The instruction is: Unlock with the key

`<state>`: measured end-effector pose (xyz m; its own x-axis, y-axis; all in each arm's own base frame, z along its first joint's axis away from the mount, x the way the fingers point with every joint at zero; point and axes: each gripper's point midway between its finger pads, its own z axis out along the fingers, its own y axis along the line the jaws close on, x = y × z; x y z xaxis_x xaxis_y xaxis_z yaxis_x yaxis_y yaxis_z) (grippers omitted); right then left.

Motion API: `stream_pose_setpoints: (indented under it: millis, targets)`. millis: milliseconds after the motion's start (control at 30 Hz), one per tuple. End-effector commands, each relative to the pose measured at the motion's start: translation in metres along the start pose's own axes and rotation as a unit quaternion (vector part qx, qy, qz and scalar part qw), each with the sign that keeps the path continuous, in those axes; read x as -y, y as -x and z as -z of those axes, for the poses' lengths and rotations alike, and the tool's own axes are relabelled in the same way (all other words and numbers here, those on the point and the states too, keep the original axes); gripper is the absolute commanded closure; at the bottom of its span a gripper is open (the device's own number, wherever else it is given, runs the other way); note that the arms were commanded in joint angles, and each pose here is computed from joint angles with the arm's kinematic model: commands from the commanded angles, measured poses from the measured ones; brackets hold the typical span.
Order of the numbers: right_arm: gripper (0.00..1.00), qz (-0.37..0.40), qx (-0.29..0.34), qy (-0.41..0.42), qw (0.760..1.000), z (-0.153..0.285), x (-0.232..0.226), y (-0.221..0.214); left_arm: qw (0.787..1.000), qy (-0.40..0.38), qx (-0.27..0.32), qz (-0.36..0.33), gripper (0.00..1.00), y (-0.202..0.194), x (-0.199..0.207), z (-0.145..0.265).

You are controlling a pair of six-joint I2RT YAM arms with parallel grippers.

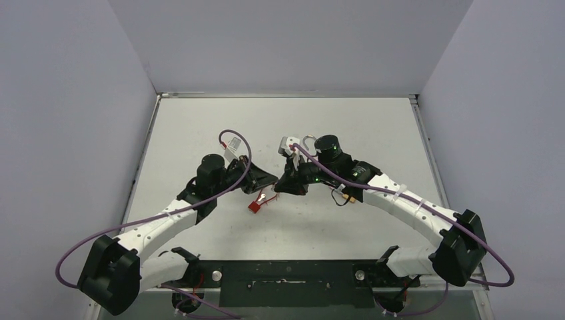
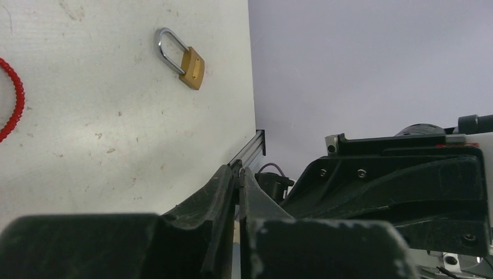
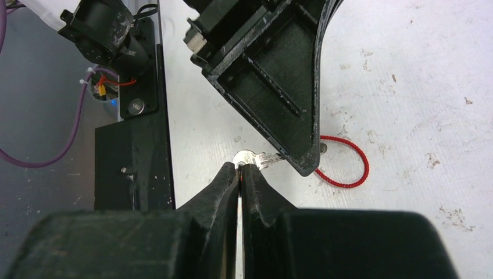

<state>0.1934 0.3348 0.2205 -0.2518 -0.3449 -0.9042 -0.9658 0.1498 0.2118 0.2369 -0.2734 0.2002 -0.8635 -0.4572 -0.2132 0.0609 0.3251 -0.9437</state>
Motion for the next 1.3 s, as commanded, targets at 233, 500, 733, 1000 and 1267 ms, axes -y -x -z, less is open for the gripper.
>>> stream_pose_setpoints:
  millis: [233,500,733,1000,1267]
  targets:
    - [0.72,-0.011,0.042,-0.004,0.999,0.005,-0.002,0.029,0.983,-0.117,0.068,-0.123,1.00,0.026,0.071,0.016]
    - [0.27,-0.063,0.239,-0.060,0.967,0.045,-0.005,0.095,0.941,-0.143,0.152,-0.265,1.00,0.045,0.102,0.043]
    - [0.24,-0.106,0.358,-0.045,0.927,0.066,-0.011,0.132,0.903,-0.231,0.180,-0.315,1.00,0.040,0.150,0.070]
    - [0.39,-0.120,0.371,0.001,0.921,0.056,-0.022,0.148,0.891,-0.309,0.192,-0.272,1.00,0.034,0.188,0.096]
    - [0.51,-0.119,0.357,0.036,0.926,0.044,-0.037,0.151,0.884,-0.342,0.194,-0.252,1.00,0.032,0.201,0.108]
